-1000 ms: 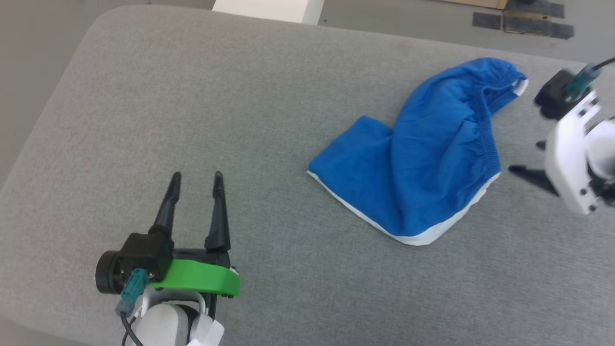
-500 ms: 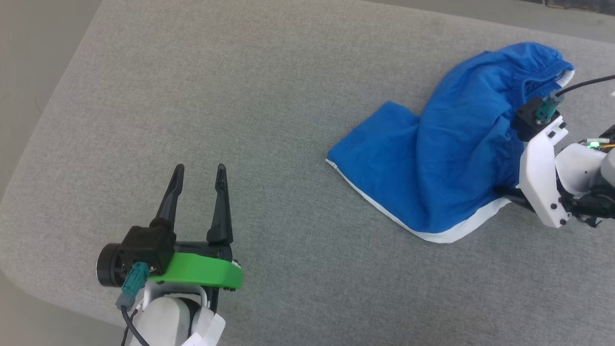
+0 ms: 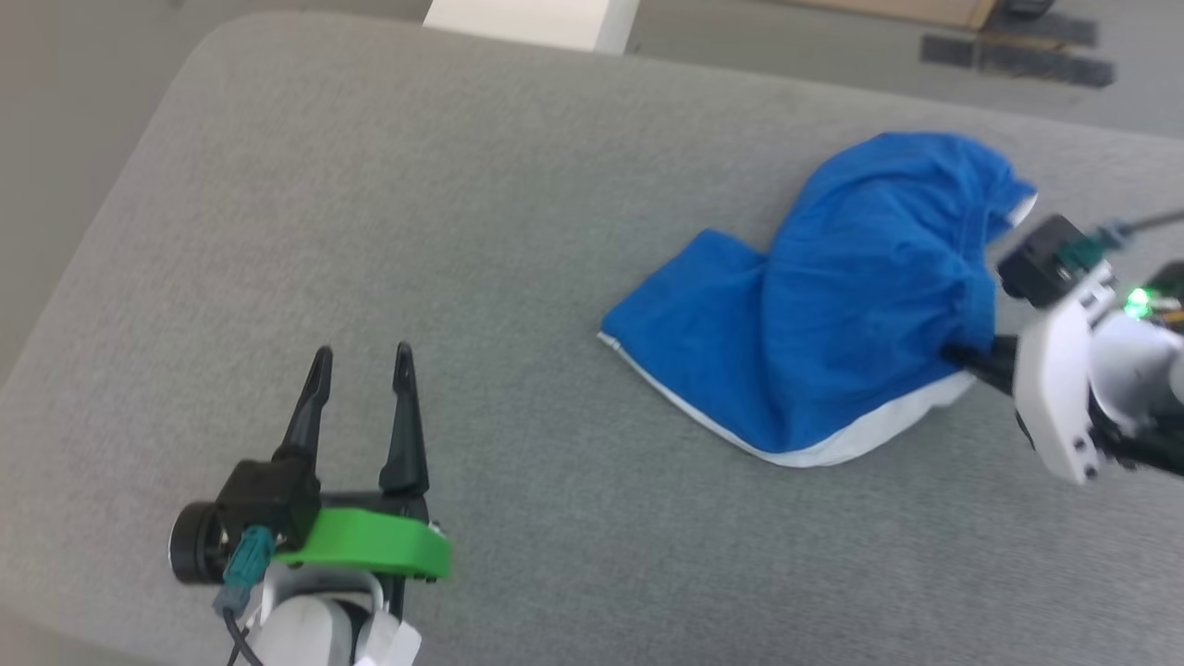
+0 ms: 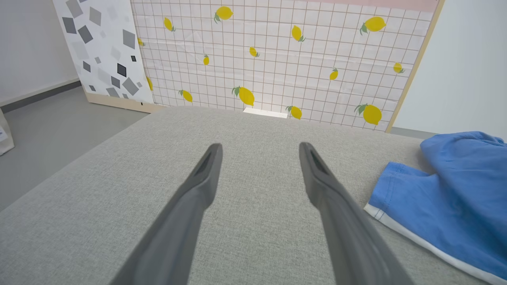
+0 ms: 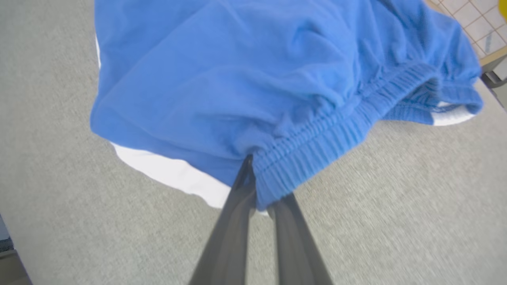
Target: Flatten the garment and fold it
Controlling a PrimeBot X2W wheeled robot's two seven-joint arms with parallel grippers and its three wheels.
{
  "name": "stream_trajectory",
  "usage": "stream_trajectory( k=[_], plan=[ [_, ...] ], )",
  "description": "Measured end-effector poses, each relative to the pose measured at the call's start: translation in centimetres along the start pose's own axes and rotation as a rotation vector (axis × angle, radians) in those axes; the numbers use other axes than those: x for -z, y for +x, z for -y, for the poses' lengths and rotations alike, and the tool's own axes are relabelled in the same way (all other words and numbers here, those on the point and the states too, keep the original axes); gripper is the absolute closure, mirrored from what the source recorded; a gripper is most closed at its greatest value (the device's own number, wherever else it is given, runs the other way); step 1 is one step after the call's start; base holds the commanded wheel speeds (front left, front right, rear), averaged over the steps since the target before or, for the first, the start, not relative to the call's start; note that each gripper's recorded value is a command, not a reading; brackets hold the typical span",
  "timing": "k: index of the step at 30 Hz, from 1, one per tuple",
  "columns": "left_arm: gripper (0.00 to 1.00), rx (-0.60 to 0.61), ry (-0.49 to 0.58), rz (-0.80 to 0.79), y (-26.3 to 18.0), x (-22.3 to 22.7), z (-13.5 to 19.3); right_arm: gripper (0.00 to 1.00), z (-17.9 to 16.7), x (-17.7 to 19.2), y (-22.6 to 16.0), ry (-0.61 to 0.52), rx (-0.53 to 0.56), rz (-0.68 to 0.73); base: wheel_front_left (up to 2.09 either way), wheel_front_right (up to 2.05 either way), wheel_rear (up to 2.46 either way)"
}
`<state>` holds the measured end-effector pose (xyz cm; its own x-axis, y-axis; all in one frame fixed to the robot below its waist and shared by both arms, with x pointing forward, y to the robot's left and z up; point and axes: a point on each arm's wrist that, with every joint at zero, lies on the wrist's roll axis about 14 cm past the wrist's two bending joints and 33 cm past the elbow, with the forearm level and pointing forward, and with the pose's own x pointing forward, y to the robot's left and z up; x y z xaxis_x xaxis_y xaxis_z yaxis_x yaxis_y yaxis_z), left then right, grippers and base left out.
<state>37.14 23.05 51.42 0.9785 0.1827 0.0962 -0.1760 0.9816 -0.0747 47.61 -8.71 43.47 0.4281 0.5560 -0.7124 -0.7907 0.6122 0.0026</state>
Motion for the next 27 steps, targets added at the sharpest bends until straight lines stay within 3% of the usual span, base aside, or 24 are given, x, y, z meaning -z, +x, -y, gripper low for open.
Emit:
stream_trajectory(
  k=[7,12,17,21,22,23,24,27],
  plan=[
    [0.0,0.052,-0.01,0.011,-0.5,-0.3,1.5,1.0,-1.0,3.6,-5.7,0.074,0.024,0.047,0.0,0.0,0.0],
    [0.0,0.104,-0.02,0.03,-0.1,-0.8,3.0,1.0,-1.0,9.4,-8.8,0.174,0.078,-0.052,0.0,0.0,0.0],
    [0.0,0.139,-0.028,0.039,0.0,-1.0,4.1,1.0,-2.0,15.0,-9.5,0.328,0.107,-0.15,0.0,0.0,0.0],
    [0.0,0.145,-0.029,0.039,-0.2,-1.1,4.3,1.0,-3.8,16.6,-8.5,0.381,0.082,-0.176,0.0,0.0,0.0],
    [0.0,0.145,-0.029,0.038,-0.2,-1.1,4.3,0.95,-3.8,16.5,-8.2,0.388,0.085,-0.16,0.0,0.0,0.0],
    [0.0,0.145,-0.029,0.037,-0.4,-1.0,4.2,0.29,-3.4,16.0,-8.1,0.38,0.103,-0.13,0.0,0.0,0.0],
    [0.0,0.145,-0.027,0.035,-0.5,-1.0,4.2,0.0,-2.7,15.4,-8.2,0.367,0.131,-0.089,0.0,0.0,0.0],
    [0.0,0.154,-0.024,0.025,-1.3,-0.8,4.3,0.0,-0.4,13.3,-9.1,0.342,0.22,0.043,0.0,0.0,0.0]
  ],
)
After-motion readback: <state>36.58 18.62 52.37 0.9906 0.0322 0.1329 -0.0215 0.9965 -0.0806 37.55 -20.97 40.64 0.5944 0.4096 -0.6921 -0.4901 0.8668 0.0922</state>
